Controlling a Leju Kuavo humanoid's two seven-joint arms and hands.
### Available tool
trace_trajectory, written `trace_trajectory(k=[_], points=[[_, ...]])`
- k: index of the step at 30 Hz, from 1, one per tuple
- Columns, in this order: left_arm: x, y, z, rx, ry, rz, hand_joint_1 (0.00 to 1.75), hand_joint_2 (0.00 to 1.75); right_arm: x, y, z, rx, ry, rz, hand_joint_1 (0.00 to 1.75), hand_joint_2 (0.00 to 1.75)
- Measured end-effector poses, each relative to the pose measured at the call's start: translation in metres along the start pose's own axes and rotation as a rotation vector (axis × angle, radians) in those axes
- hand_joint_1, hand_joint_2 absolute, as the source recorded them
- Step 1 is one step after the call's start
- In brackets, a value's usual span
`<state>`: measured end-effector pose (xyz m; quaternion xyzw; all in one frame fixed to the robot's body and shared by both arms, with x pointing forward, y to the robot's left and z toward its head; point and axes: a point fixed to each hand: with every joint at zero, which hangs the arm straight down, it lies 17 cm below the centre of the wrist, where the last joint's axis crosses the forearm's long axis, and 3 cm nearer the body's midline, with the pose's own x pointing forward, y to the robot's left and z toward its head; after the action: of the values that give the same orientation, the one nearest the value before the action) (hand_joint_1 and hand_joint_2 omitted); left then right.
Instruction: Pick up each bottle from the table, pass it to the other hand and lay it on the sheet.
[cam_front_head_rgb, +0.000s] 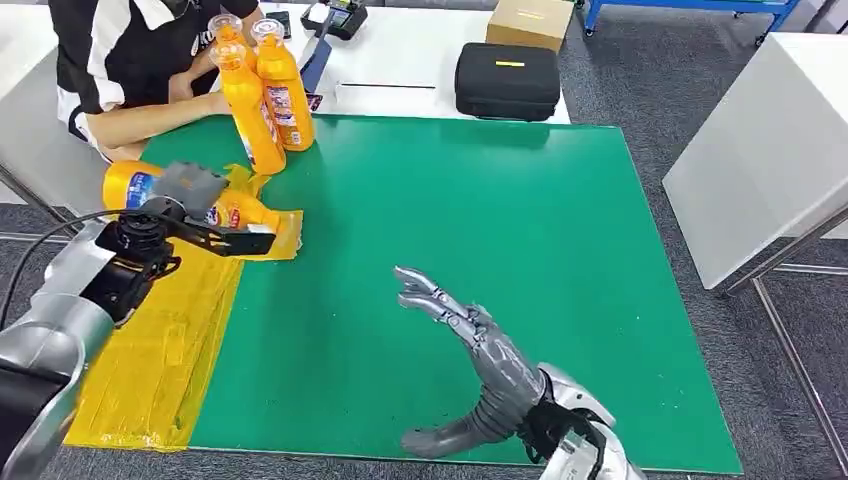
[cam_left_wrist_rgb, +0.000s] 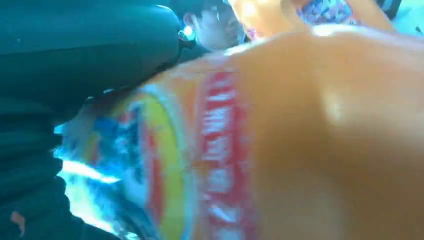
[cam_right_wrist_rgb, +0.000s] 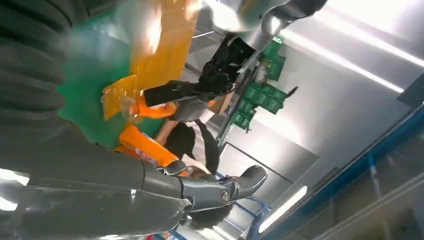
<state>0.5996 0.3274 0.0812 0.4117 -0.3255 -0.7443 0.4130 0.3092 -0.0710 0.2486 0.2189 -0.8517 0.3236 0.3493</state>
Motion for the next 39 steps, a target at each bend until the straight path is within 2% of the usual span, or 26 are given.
trace_trajectory(k=[5,16,26,28,29,32,34,39], points=[[-0.007,-0.016,0.003,-0.03,0.011,0.042,0.0,0.0,-0.009,0.004,0.001,0.011,0.022,0.0,0.0,1.75],[-0.025,-0.025,0.007,-0.044,0.057,0.057,0.0,0.0,-0.019,0.015,-0.001,0.04,0.039,-0.014,0.0,1.75],[-0.035,0.0,0.006,0.054,0.073,0.134,0.0,0.0,-0.021,0.014,0.0,0.032,0.05,-0.014,0.0,1.75],[-0.038,0.016,0.005,0.116,0.088,0.156,0.0,0.0,-0.022,0.012,0.0,0.017,0.057,-0.006,0.0,1.75],[-0.044,0.029,0.005,0.166,0.118,0.154,0.0,1.75,-0.023,0.01,0.0,0.003,0.06,-0.001,0.0,1.75],[-0.056,0.072,0.007,0.298,0.179,0.159,0.0,1.75,-0.021,0.005,0.001,-0.024,0.062,-0.007,0.0,1.75],[-0.057,0.12,0.015,0.473,0.204,0.177,0.0,1.75,-0.017,0.0,0.0,-0.054,0.053,-0.018,0.0,1.75],[-0.034,0.218,0.049,0.794,0.195,0.248,0.0,1.75,-0.018,-0.018,0.0,-0.138,0.076,0.023,0.0,1.75]])
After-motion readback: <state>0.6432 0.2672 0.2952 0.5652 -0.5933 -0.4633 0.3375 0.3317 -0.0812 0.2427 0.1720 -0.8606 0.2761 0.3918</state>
